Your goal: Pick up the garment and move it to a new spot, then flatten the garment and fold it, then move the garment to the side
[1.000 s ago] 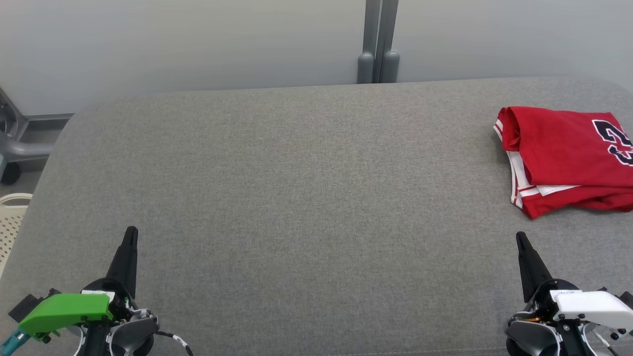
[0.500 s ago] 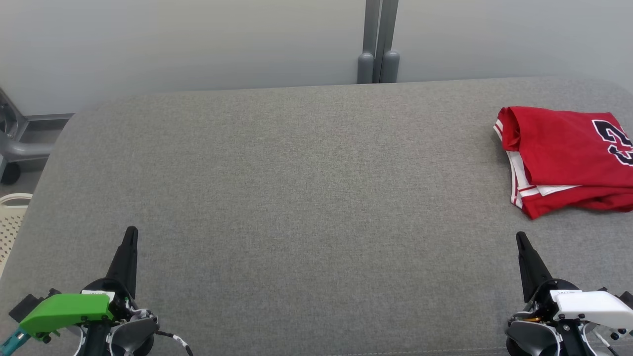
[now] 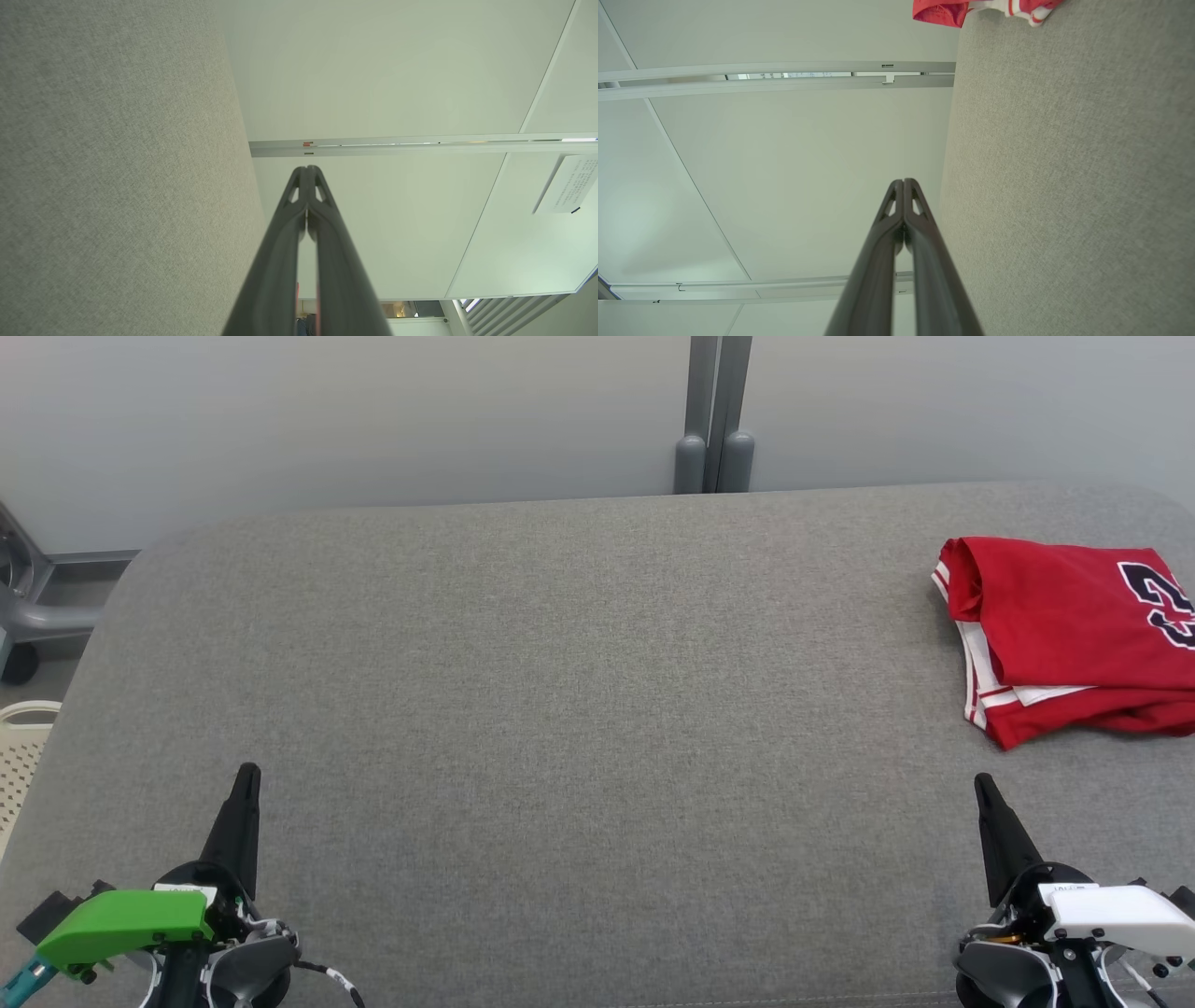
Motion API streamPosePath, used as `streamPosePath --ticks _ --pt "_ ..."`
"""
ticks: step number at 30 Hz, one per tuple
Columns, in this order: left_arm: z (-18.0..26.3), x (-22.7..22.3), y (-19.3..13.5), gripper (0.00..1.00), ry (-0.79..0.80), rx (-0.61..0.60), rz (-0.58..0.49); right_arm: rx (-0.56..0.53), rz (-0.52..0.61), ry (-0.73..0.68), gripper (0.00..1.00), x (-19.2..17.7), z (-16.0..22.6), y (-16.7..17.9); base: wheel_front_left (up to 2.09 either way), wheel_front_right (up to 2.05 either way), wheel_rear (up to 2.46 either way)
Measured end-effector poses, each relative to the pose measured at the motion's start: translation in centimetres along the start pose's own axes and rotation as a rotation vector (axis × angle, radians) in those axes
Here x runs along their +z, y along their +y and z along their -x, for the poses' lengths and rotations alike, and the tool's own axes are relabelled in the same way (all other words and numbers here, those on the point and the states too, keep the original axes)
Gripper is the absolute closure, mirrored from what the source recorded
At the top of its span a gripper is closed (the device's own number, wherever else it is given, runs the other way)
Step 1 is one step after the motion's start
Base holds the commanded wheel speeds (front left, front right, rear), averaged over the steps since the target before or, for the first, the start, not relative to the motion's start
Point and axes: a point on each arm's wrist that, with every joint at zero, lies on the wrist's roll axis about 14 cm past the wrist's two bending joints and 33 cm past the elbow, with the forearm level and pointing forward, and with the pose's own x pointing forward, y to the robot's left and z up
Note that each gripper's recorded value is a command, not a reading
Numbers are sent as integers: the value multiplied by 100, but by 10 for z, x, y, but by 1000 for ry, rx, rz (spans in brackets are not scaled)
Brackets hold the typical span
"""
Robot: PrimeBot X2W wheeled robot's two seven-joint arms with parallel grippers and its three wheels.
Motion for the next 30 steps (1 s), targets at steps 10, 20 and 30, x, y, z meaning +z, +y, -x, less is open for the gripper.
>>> streamPosePath --ticks 10,20,30 --pt "0 0 0 100 0 0 0 0 0 0 100 0 0 0 0 0 0" --pt "0 0 0 100 0 0 0 0 0 1 100 0 0 0 0 0 0" --pt "0 0 0 100 0 0 0 0 0 1 100 0 0 0 0 0 0"
